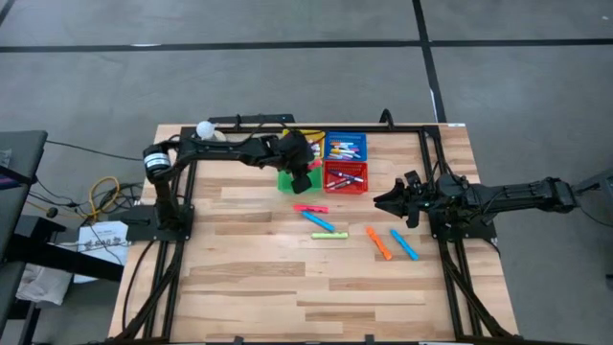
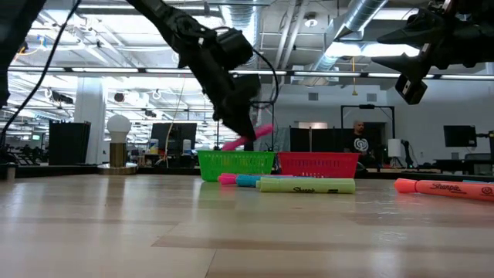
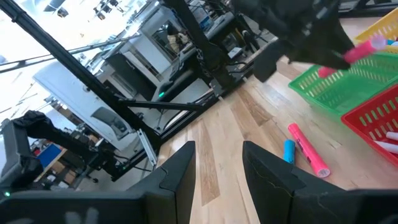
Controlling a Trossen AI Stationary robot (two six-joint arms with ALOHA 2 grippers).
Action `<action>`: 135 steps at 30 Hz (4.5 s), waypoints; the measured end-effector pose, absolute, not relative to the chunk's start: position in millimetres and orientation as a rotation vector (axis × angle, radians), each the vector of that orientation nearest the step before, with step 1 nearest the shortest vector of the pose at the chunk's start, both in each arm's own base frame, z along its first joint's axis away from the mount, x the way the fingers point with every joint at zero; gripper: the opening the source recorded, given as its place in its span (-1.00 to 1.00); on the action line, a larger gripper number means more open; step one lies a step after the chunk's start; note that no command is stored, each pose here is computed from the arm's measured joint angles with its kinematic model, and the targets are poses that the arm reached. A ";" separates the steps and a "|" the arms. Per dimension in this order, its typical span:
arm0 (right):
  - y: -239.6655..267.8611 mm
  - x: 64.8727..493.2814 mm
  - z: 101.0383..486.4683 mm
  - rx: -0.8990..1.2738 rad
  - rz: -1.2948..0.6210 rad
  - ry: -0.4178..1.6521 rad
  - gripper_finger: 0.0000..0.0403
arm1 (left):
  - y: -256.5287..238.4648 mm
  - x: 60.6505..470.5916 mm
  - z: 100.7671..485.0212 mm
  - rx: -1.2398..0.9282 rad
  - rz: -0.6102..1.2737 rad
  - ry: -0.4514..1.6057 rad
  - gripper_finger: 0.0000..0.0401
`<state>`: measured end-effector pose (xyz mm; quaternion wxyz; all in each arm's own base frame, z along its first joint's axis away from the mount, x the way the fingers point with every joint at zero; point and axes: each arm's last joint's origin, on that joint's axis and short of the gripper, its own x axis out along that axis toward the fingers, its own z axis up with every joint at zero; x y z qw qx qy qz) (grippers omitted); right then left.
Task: Pick & Place Markers
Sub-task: Put the bottom large pink highlighter pen into the green bin, then put the large green highlighter pen into the green bin
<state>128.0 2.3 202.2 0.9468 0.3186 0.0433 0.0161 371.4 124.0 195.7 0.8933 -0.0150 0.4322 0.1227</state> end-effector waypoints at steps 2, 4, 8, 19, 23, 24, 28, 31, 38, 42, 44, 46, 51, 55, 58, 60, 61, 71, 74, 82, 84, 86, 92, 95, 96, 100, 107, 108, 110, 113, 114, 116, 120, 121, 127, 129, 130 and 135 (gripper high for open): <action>2.3 128.0 202.3 0.649 0.033 0.088 -0.39 | 124.3 373.0 187.8 -0.041 0.245 0.918 -0.61; 2.3 128.0 202.2 0.649 0.033 0.088 -0.39 | 124.0 372.9 184.0 -0.046 0.241 0.938 -0.61; 2.3 128.0 202.2 0.649 0.033 0.088 -0.39 | 122.9 371.4 182.1 -0.050 0.237 0.963 -0.60; 2.3 128.0 202.2 0.649 0.033 0.088 -0.39 | 120.6 364.1 171.0 -0.059 0.231 1.010 -0.60; 2.3 128.0 202.2 0.649 0.033 0.088 -0.39 | 121.3 361.7 167.6 -0.063 0.233 1.020 -0.60; 2.3 128.0 202.2 0.649 0.033 0.088 -0.39 | 122.7 361.8 168.0 -0.064 0.236 1.014 -0.60; 2.3 128.0 202.2 0.649 0.033 0.088 -0.39 | 127.2 360.4 168.1 -0.069 0.248 1.012 -0.60; 2.3 128.0 202.2 0.649 0.033 0.089 -0.39 | 131.3 359.1 168.2 -0.074 0.258 1.010 -0.60; 2.3 128.0 202.2 0.649 0.033 0.088 -0.39 | 135.7 357.8 168.5 -0.078 0.256 1.004 -0.60; 2.3 128.0 202.2 0.649 0.033 0.089 -0.39 | 134.6 358.3 168.5 -0.074 0.252 1.004 -0.58; 2.3 128.0 202.2 0.649 0.033 0.088 -0.39 | 134.4 358.4 168.5 -0.073 0.251 1.003 -0.55; 2.3 128.0 202.2 0.649 0.033 0.088 -0.39 | 134.4 358.5 168.7 -0.073 0.251 1.002 -0.50; 2.3 128.0 202.3 0.649 0.033 0.088 -0.39 | 134.5 358.7 169.1 -0.072 0.252 0.998 -0.36; 2.3 128.0 202.2 0.649 0.033 0.089 -0.39 | 134.7 359.2 169.5 -0.070 0.253 0.992 -0.26; 2.3 128.0 202.1 0.649 0.033 0.088 -0.39 | 134.3 356.6 182.3 -0.065 0.259 0.960 -0.20; 2.3 128.0 202.2 0.649 0.033 0.088 -0.39 | 131.8 353.1 201.5 -0.065 0.269 0.902 -0.17; 2.3 128.0 202.2 0.649 0.033 0.088 -0.39 | 129.7 350.3 212.8 -0.074 0.278 0.869 -0.17; 1.9 128.3 205.9 0.648 0.038 0.048 -0.39 | 92.8 298.2 326.0 -0.128 0.292 0.530 -0.18; 1.9 128.3 207.5 0.648 0.043 0.032 -0.39 | 81.6 280.1 343.1 -0.149 0.285 0.506 -0.19; 1.9 128.4 208.0 0.648 0.044 0.027 -0.39 | 61.6 251.0 368.3 -0.186 0.264 0.443 -0.23; 1.9 128.4 208.0 0.648 0.044 0.027 -0.39 | 58.1 245.2 369.3 -0.182 0.257 0.430 -0.25; 2.0 128.4 208.2 0.648 0.046 0.025 -0.39 | 54.7 237.8 365.6 -0.180 0.250 0.418 -0.27; 2.1 128.8 214.9 0.605 0.065 -0.035 -0.40 | 45.1 210.8 336.6 -0.205 0.237 0.315 -0.34; 2.1 132.0 223.1 0.574 0.068 -0.044 -0.40 | 38.4 195.7 318.5 -0.216 0.216 0.239 -0.36; 2.2 134.0 226.3 0.571 0.068 -0.042 -0.40 | 36.1 190.5 311.5 -0.217 0.209 0.222 -0.37; 2.5 147.0 237.6 0.548 0.060 0.009 -0.39 | 29.4 168.3 283.1 -0.218 0.193 0.204 -0.40; 10.0 184.8 250.8 0.513 0.045 0.221 -0.39 | 23.9 140.8 244.6 -0.285 0.194 0.188 -0.40; 12.1 190.5 252.2 0.510 0.046 0.260 -0.39 | 23.4 138.1 240.2 -0.287 0.195 0.188 -0.40; 16.5 201.3 253.5 0.504 0.041 0.350 -0.39 | 22.6 133.6 233.3 -0.287 0.194 0.184 -0.40; 23.6 216.3 252.3 0.491 0.032 0.494 -0.39 | 21.8 128.5 225.4 -0.286 0.192 0.169 -0.41; 26.0 221.3 252.4 0.487 0.030 0.533 -0.39 | 21.5 127.1 223.4 -0.286 0.192 0.167 -0.41; 30.3 230.6 251.2 0.477 0.024 0.606 -0.39 | 21.2 125.2 220.7 -0.285 0.191 0.162 -0.41; 38.1 248.6 248.5 0.447 0.023 0.705 -0.39 | 21.0 123.1 216.4 -0.284 0.192 0.158 -0.41; 40.1 252.9 248.6 0.437 0.027 0.716 -0.39 | 21.1 123.1 214.8 -0.284 0.192 0.162 -0.41; 45.3 275.6 245.1 0.422 0.008 0.813 -0.38 | 21.1 123.2 207.9 -0.288 0.195 0.184 -0.41; 46.3 282.7 244.5 0.418 -0.003 0.848 -0.35 | 21.1 123.3 207.7 -0.289 0.196 0.184 -0.41; 46.8 286.3 243.7 0.416 -0.008 0.867 -0.33 | 21.1 123.3 207.8 -0.290 0.195 0.184 -0.41; 49.6 300.0 237.4 0.407 -0.027 0.995 -0.18 | 21.1 123.3 207.8 -0.290 0.196 0.184 -0.41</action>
